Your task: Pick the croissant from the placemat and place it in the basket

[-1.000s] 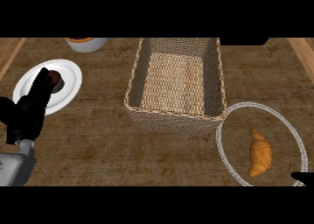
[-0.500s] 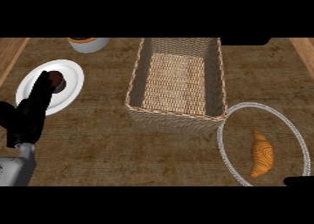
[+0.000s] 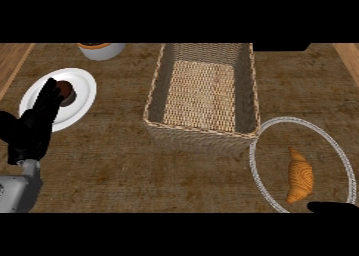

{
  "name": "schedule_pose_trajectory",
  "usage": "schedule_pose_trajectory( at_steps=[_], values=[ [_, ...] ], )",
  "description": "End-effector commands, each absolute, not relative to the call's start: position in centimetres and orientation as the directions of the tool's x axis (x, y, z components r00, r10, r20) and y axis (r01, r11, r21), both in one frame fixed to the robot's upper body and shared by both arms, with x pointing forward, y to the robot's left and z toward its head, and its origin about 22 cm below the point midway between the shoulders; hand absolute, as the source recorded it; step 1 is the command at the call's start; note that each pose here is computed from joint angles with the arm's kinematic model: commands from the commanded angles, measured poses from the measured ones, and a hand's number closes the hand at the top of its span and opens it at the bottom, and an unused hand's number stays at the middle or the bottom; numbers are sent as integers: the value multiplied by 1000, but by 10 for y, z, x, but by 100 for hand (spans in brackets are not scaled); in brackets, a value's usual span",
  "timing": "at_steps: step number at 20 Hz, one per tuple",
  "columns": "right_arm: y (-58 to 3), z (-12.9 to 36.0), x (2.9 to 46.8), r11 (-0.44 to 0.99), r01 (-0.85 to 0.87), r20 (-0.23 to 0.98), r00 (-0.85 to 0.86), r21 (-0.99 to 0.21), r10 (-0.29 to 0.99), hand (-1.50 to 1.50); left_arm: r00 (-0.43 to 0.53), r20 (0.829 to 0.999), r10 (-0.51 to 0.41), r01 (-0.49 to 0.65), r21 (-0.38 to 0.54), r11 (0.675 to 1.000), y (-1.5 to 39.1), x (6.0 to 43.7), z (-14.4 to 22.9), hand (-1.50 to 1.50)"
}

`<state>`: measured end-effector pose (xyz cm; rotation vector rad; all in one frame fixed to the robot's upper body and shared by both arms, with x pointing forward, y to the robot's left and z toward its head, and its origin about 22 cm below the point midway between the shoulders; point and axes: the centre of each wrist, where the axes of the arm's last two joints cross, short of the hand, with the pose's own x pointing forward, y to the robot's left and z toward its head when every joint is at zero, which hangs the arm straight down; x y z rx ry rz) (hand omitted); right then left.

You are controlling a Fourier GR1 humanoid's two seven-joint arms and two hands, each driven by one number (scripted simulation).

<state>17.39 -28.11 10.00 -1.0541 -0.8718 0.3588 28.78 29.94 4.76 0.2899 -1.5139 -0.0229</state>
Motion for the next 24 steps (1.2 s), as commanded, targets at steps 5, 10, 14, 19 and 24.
schedule_pose_trajectory(
  at_steps=[5, 10, 14, 19, 24],
  values=[
    [-269, 58, 169, 461, 170, 455, 634, -871, 626, -150, 74, 979, -188, -163, 197, 967, 294, 296, 64, 0],
    [-261, 40, 158, 434, 178, 443, 618, -883, 649, -150, 70, 979, -192, -169, 201, 965, 299, 287, 37, 0],
    [-257, 39, 168, 431, 205, 459, 609, -879, 647, -150, 70, 983, -171, -162, 181, 970, 312, 289, 37, 0],
    [-241, 27, 179, 446, 192, 465, 599, -874, 652, -150, 53, 980, -191, -155, 197, 968, 297, 293, 43, 0],
    [-252, 6, 190, 445, 204, 468, 609, -872, 640, -150, 55, 977, -206, -152, 212, 965, 301, 290, 42, 0]
  ],
)
